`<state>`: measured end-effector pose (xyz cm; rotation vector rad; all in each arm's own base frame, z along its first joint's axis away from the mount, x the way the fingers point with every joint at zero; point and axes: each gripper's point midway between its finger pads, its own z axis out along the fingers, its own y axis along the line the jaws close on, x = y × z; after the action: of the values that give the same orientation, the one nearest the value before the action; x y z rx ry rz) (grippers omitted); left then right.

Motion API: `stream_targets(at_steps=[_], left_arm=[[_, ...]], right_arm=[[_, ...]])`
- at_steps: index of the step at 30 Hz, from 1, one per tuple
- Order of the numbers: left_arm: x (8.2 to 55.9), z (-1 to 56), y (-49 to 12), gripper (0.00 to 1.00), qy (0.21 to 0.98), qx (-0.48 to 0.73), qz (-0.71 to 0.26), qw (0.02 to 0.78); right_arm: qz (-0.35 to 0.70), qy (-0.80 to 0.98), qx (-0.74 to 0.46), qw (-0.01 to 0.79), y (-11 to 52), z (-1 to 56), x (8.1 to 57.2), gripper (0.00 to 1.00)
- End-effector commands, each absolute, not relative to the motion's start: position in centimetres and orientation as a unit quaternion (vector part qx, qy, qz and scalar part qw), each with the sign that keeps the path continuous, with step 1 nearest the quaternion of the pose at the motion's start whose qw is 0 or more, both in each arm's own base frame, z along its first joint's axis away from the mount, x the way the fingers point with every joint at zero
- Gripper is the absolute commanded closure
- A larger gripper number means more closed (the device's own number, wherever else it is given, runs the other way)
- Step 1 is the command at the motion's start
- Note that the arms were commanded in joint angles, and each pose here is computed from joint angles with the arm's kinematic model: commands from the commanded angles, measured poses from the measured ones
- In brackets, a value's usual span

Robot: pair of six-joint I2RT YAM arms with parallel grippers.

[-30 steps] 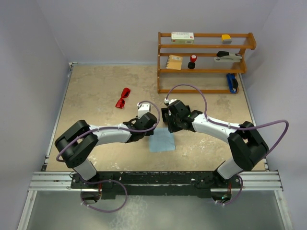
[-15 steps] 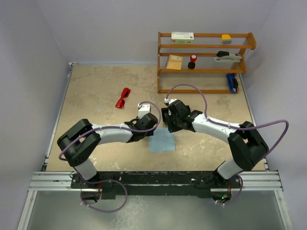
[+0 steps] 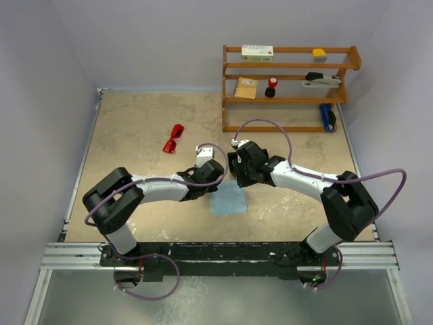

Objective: Organize the sunglasses
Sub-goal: Fold the glasses cleaning cloth at the center of the board.

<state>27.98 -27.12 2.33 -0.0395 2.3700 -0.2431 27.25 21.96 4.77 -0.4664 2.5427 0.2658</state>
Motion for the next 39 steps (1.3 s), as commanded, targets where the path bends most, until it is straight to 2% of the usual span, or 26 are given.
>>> stream_targets(at_steps=[1, 7, 10, 18, 21, 25, 30, 39], left_arm=[[28.01, 2.63, -27.99, 0.71, 0.923, -0.018, -0.105, 0.369], [27.77, 2.46, -27.95, 0.72, 0.924, -0.017, -0.105, 0.368], [27.78, 2.46, -27.96, 0.81, 0.924, -0.016, -0.104, 0.368], [27.74, 2.29, -28.02, 0.8, 0.925, -0.015, -0.104, 0.366], [27.75, 2.22, -27.98, 0.86, 0.925, -0.016, -0.104, 0.366], [27.75, 2.22, -27.91, 0.88, 0.925, -0.015, -0.102, 0.366], [27.83, 2.31, -27.96, 1.0, 0.924, -0.014, -0.101, 0.368], [27.82, 2.62, -27.72, 1.0, 0.924, -0.006, -0.095, 0.37]], right_arm=[[0.104, 0.941, -0.175, 0.27, 22.26, 4.68, 27.61, 0.66], [0.104, 0.942, -0.174, 0.269, 22.34, 4.54, 27.65, 0.66], [0.105, 0.942, -0.174, 0.268, 22.37, 4.45, 27.62, 0.66], [0.102, 0.942, -0.171, 0.268, 22.19, 4.44, 27.64, 0.66], [0.102, 0.943, -0.171, 0.268, 22.17, 4.44, 27.59, 0.66], [0.103, 0.942, -0.17, 0.269, 22.18, 4.46, 27.57, 0.65], [0.103, 0.942, -0.171, 0.268, 22.25, 4.43, 27.61, 0.65], [0.097, 0.944, -0.165, 0.269, 22.12, 3.96, 27.84, 0.65]])
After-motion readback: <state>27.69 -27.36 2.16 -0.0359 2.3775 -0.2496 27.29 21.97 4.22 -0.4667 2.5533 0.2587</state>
